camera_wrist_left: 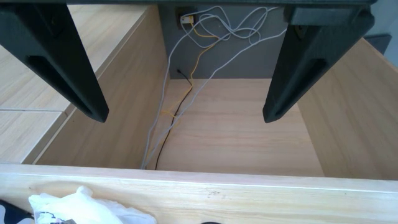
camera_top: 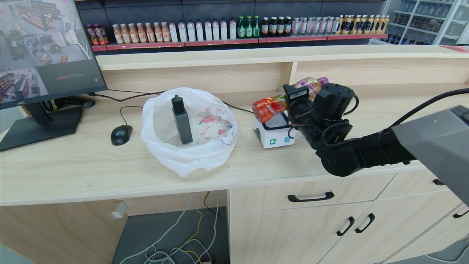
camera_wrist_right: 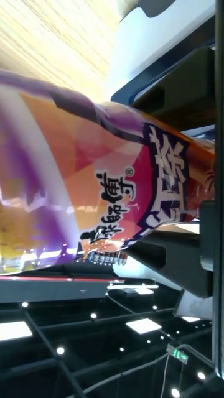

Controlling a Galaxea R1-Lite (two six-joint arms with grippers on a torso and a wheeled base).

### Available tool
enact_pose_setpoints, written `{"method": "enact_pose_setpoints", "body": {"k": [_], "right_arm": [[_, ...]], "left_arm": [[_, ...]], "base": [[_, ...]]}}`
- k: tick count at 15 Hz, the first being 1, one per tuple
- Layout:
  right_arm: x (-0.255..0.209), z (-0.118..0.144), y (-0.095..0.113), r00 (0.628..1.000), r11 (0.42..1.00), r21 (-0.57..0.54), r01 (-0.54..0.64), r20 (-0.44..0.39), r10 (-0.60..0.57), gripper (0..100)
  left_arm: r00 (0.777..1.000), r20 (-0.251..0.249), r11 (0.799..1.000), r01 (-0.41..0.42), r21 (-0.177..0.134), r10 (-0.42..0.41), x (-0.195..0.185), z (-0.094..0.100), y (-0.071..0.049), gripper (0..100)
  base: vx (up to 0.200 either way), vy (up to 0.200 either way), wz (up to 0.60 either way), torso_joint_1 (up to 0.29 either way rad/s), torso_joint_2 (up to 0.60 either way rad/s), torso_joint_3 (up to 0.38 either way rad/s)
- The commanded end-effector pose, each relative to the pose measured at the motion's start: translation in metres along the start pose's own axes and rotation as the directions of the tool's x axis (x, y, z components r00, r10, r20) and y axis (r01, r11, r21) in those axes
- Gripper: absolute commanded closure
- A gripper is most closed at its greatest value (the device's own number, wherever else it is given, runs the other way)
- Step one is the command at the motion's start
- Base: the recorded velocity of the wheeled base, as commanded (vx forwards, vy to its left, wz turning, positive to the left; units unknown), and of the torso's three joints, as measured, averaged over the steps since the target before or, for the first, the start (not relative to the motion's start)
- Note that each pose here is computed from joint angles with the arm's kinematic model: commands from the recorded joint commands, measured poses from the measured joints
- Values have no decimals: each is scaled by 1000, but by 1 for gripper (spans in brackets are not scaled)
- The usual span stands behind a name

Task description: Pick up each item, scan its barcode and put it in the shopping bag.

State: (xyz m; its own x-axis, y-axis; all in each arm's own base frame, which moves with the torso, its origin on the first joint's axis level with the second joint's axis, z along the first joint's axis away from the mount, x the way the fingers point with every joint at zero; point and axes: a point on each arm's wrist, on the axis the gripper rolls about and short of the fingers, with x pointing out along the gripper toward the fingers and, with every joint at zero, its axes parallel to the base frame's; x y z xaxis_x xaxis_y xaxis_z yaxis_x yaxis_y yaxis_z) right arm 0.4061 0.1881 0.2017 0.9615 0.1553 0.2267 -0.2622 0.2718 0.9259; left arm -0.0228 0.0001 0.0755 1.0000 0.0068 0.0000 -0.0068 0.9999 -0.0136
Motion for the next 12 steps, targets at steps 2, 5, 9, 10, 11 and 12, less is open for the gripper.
{"method": "enact_pose_setpoints", "body": {"k": [2, 5, 9, 10, 11, 12], "right_arm": [[-1, 2, 5, 1000, 1000, 4, -13, 3, 13, 100], [-2, 4, 8, 1000, 1000, 6, -20, 5, 20, 100], [-5, 8, 22, 999, 999, 10, -48, 11, 48, 100], [-6, 9, 25, 998, 998, 8, -55, 12, 55, 100], [-10, 8, 32, 998, 998, -3, -68, 10, 68, 100], [-11, 9, 37, 997, 997, -15, -78, 11, 78, 100]], "left_arm": [[1000, 0, 1000, -1, 0, 1, 0, 0, 0, 0], [1000, 0, 1000, -1, 0, 1, 0, 0, 0, 0], [1000, 0, 1000, -1, 0, 1, 0, 0, 0, 0], [1000, 0, 1000, -1, 0, 1, 0, 0, 0, 0], [1000, 0, 1000, -1, 0, 1, 0, 0, 0, 0], [1000, 0, 1000, -1, 0, 1, 0, 0, 0, 0]], "base": [[0, 0, 0, 0, 0, 0], [0, 0, 0, 0, 0, 0], [0, 0, 0, 0, 0, 0], [0, 0, 0, 0, 0, 0], [0, 0, 0, 0, 0, 0], [0, 0, 0, 0, 0, 0]]}}
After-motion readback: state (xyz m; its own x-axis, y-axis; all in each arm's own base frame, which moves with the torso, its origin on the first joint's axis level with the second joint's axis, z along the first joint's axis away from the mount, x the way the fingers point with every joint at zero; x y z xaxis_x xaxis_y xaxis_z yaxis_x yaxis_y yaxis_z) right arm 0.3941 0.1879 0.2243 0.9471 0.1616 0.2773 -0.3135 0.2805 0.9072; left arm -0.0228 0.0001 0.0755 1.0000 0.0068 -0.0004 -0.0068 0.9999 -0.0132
